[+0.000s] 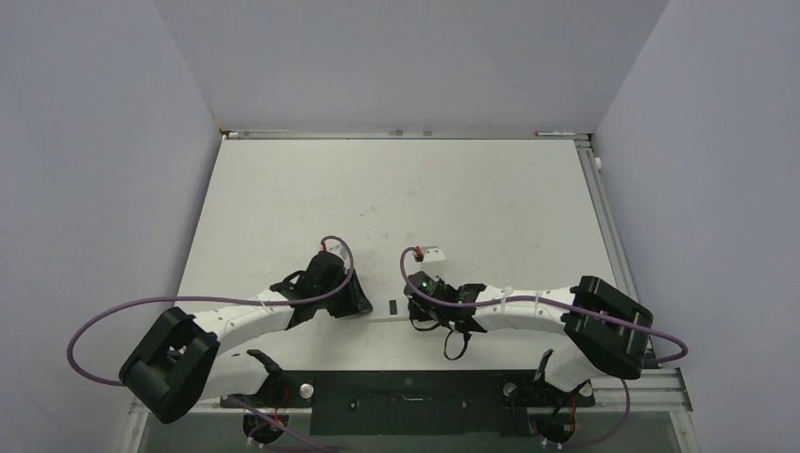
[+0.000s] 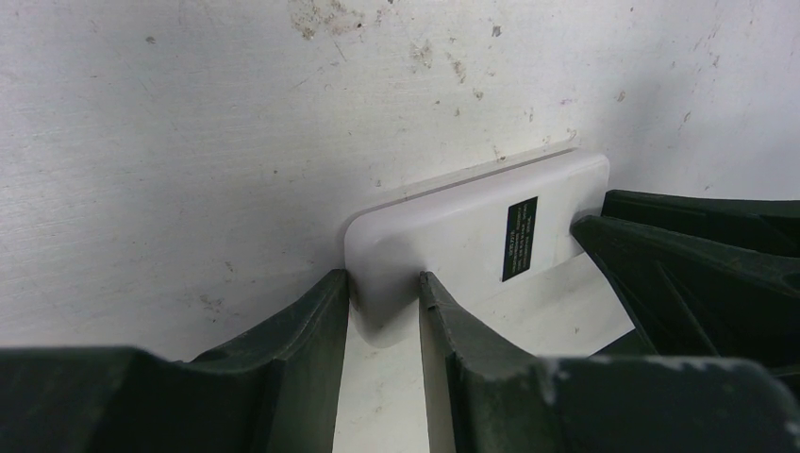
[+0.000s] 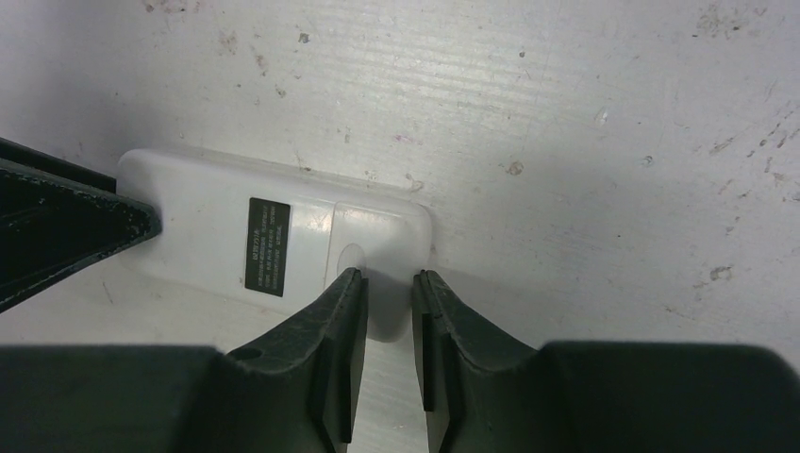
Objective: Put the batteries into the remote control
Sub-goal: Load the battery cover into the remote control, then turn over the remote control at the center of the board.
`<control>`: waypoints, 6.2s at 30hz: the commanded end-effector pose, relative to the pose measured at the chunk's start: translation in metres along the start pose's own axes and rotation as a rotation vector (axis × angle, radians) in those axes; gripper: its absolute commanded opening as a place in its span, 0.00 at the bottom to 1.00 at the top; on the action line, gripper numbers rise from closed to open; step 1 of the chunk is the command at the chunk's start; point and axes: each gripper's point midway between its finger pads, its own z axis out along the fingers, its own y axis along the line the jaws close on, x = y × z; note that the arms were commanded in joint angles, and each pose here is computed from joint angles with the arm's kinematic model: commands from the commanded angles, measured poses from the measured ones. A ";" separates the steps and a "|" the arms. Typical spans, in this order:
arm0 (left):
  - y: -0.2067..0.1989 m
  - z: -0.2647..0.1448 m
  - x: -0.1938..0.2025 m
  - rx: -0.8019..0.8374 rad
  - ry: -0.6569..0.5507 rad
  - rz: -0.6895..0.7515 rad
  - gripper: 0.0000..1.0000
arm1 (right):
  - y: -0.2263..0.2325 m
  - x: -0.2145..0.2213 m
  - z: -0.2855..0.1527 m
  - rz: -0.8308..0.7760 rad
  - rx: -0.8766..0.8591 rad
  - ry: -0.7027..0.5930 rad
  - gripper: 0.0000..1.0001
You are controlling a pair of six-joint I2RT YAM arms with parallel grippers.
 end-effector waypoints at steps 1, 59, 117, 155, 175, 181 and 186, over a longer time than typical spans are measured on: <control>-0.024 0.003 -0.004 0.064 0.001 0.027 0.27 | 0.034 -0.003 0.003 0.005 -0.103 -0.006 0.23; 0.003 -0.058 -0.027 0.050 -0.151 -0.112 0.82 | 0.019 0.031 0.009 -0.702 -0.313 0.329 0.68; -0.113 -0.126 -0.048 0.908 -0.273 -0.073 0.94 | 0.107 -0.063 -0.124 0.219 -0.945 -0.005 0.08; -0.132 -0.166 -0.055 1.043 -0.386 0.004 0.00 | 0.103 -0.061 -0.123 0.282 -0.963 -0.031 0.48; -0.091 -0.081 -0.061 0.582 -0.235 -0.013 0.00 | -0.030 -0.085 -0.123 0.052 -0.245 -0.240 0.80; -0.075 -0.041 -0.056 0.371 -0.130 -0.003 0.00 | -0.064 -0.085 -0.124 0.038 -0.078 -0.263 0.80; -0.074 -0.014 -0.047 0.241 -0.038 0.022 0.00 | -0.081 -0.083 -0.123 0.043 -0.002 -0.273 0.79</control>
